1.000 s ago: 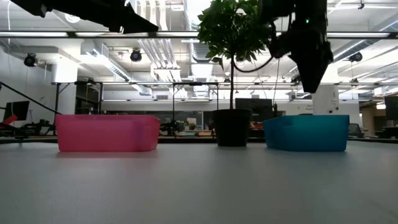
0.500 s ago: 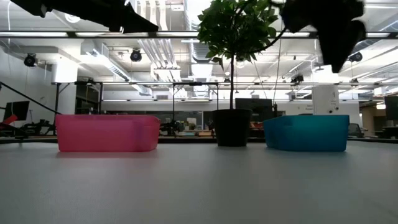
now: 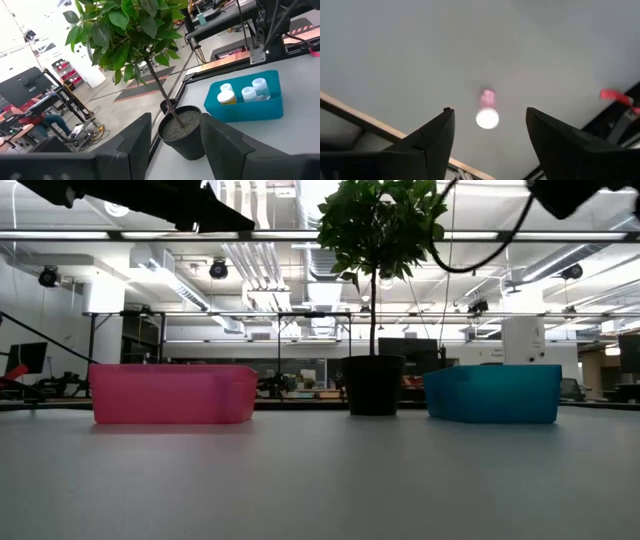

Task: Pick and place medicine bottles into bin by pill shape (circle, oval)
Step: Put the small pink pill bottle into the pink bin

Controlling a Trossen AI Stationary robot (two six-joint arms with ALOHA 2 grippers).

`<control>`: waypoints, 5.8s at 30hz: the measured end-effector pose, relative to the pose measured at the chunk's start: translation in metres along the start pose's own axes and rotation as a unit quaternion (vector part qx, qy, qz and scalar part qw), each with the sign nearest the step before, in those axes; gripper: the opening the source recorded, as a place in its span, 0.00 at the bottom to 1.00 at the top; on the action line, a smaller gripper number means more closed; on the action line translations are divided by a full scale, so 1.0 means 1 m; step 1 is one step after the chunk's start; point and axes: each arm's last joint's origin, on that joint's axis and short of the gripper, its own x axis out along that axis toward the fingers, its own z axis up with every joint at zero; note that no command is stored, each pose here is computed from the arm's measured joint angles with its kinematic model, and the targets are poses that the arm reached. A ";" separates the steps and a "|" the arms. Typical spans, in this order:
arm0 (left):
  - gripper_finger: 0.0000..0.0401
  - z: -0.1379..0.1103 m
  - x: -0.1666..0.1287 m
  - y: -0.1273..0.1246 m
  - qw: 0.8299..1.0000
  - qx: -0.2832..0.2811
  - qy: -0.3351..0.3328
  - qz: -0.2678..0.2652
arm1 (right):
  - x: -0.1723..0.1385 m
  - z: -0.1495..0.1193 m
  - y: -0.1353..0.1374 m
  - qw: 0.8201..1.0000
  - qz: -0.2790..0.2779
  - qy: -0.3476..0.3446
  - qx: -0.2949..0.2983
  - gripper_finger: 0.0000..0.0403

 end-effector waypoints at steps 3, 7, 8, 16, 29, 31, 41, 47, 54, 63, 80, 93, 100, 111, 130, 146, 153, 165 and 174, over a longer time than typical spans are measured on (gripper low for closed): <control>0.38 0.000 0.000 0.000 1.000 0.000 0.000 0.000 | 0.009 -0.010 -0.003 1.000 -0.018 0.003 0.016 0.63; 0.38 0.000 0.000 0.000 1.000 0.000 0.000 0.000 | 0.026 -0.019 -0.008 0.999 -0.032 0.006 0.031 0.68; 0.38 0.000 0.000 0.000 1.000 0.000 0.000 0.000 | 0.031 -0.021 -0.009 0.999 -0.030 0.009 0.035 0.69; 0.38 0.000 0.000 0.000 1.000 0.000 0.000 0.000 | 0.063 -0.030 -0.008 0.998 0.022 0.027 0.056 0.70; 0.38 0.000 0.000 0.000 1.000 0.000 0.000 0.000 | 0.077 -0.035 -0.013 0.996 0.022 0.031 0.083 0.61; 0.38 0.000 0.000 0.000 1.000 0.000 0.000 0.000 | 0.077 -0.035 -0.012 0.996 0.027 0.032 0.083 0.58; 0.38 0.000 0.000 0.000 1.000 0.001 0.001 -0.001 | 0.086 -0.036 -0.011 0.996 0.020 0.031 0.087 0.45; 0.38 0.000 0.000 0.000 1.000 0.001 0.001 0.000 | 0.088 -0.036 -0.010 0.995 0.019 0.031 0.088 0.35; 0.38 0.000 0.000 0.000 1.000 0.000 0.000 0.000 | 0.088 -0.036 -0.010 0.995 0.020 0.031 0.087 0.26; 0.38 0.000 0.000 0.000 1.000 -0.001 -0.001 0.000 | 0.078 -0.035 -0.006 0.997 0.048 -0.003 0.067 0.27; 0.38 0.006 -0.004 -0.005 0.997 -0.070 -0.020 -0.014 | 0.034 0.024 0.026 0.973 0.097 -0.173 -0.118 0.27; 0.38 0.012 -0.023 -0.031 0.983 -0.155 -0.020 -0.097 | -0.003 0.086 0.077 0.894 0.057 -0.287 -0.340 0.27; 0.38 0.013 -0.033 -0.045 0.968 -0.203 -0.006 -0.151 | 0.020 0.136 0.112 0.858 0.017 -0.283 -0.429 0.27; 0.38 0.017 -0.040 -0.052 0.960 -0.218 -0.014 -0.175 | 0.034 0.178 0.150 0.842 0.046 -0.173 -0.508 0.27; 0.38 0.015 -0.041 -0.053 0.962 -0.210 -0.009 -0.176 | 0.052 0.193 0.167 0.842 -0.002 -0.109 -0.528 0.27; 0.38 0.015 -0.040 -0.053 0.968 -0.195 -0.009 -0.159 | 0.058 0.195 0.163 0.854 -0.009 -0.096 -0.511 0.27; 0.38 0.025 -0.044 -0.040 0.975 -0.164 -0.044 -0.141 | 0.063 0.194 0.160 0.855 -0.018 -0.083 -0.511 0.28; 0.38 0.022 -0.063 -0.020 0.968 -0.153 -0.049 -0.191 | 0.046 0.191 0.157 0.856 -0.016 -0.098 -0.507 0.28; 0.38 0.005 -0.068 -0.028 0.946 -0.155 0.026 -0.284 | 0.036 0.192 0.157 0.854 -0.014 -0.117 -0.507 0.28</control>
